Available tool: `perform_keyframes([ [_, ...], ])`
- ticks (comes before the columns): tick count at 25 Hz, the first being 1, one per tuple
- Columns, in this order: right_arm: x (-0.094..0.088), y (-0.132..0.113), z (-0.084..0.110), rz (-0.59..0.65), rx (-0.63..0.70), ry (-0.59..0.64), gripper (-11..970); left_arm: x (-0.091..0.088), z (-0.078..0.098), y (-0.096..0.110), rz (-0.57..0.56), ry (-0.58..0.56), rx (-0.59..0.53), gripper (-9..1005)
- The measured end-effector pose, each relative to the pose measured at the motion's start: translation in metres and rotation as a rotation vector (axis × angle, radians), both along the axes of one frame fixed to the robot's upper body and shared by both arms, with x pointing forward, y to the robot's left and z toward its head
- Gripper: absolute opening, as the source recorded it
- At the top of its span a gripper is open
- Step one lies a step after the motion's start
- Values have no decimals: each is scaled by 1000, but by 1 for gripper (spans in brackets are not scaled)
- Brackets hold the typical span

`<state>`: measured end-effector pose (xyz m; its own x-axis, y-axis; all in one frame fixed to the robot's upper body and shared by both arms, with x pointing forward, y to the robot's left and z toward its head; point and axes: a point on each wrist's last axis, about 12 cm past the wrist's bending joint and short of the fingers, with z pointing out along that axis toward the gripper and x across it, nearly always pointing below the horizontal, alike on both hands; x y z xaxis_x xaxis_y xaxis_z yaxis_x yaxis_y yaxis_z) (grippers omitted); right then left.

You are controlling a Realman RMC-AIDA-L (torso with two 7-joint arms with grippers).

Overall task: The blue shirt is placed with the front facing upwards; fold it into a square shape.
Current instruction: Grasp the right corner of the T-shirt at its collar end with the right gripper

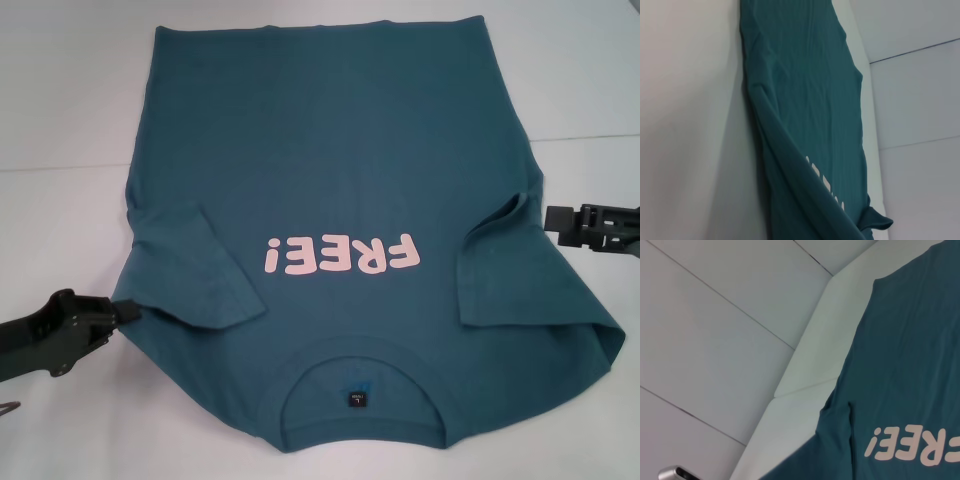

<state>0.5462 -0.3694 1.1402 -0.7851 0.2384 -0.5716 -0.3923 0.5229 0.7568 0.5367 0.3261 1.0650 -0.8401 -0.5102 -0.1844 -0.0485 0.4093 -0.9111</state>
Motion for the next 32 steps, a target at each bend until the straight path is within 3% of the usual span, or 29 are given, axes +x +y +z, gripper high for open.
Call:
perform_keyframes([
  [10,-9,-26,4,-4,-79,73,894,-3,-6,0,15,20,14,44],
  [14,-17,-42,2,-90,-58,74,889,-3,-8,-1,16,25,17,44],
  [20,-27,-57,-9,-135,-117,185,734,-2,-8,-2,13,26,16,44],
  [23,-32,-67,-10,-154,-164,265,721,-2,-7,-3,12,25,16,44],
  [32,-18,-78,7,-134,-311,342,722,0,-6,-3,9,23,17,45],
])
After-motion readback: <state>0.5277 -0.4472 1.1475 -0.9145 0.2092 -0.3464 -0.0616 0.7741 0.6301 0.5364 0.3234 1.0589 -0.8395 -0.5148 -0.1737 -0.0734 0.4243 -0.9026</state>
